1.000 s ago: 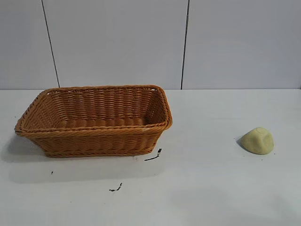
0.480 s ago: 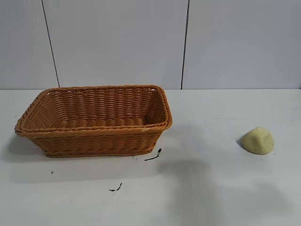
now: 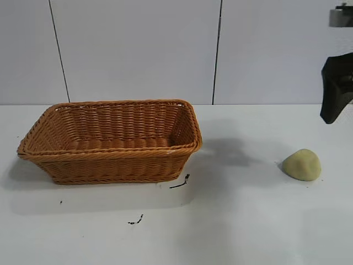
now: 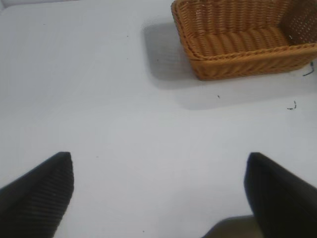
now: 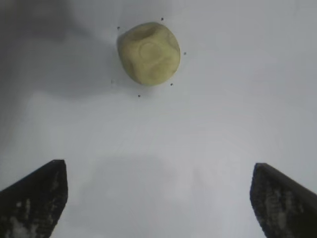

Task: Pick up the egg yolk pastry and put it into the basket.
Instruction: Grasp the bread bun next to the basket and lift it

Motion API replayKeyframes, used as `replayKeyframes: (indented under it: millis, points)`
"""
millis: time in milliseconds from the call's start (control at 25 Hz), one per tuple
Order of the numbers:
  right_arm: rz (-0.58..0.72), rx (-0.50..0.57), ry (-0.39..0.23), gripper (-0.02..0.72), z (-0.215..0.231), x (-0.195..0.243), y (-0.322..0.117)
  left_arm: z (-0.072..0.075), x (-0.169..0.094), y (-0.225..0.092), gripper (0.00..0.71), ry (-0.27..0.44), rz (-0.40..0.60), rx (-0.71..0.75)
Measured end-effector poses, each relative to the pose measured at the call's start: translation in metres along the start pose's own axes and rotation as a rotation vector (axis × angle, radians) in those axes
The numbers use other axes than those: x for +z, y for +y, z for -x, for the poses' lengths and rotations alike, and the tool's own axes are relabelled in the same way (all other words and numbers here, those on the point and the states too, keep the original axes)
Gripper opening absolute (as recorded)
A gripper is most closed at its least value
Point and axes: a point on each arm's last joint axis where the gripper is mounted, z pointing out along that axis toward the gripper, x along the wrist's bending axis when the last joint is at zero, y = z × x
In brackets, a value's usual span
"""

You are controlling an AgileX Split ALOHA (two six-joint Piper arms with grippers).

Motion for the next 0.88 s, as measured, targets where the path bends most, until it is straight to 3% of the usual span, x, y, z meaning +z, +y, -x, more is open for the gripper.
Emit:
replayKeyframes:
  millis: [440, 880]
  points:
    - [-0.059, 0.006, 0.018, 0.693, 0.0, 0.073, 0.046, 0.0, 0.0, 0.0, 0.696, 0.0, 0.0, 0.0]
    - [-0.122, 0.013, 0.023, 0.693, 0.0, 0.126, 0.043, 0.0, 0.0, 0.0, 0.696, 0.0, 0.0, 0.0]
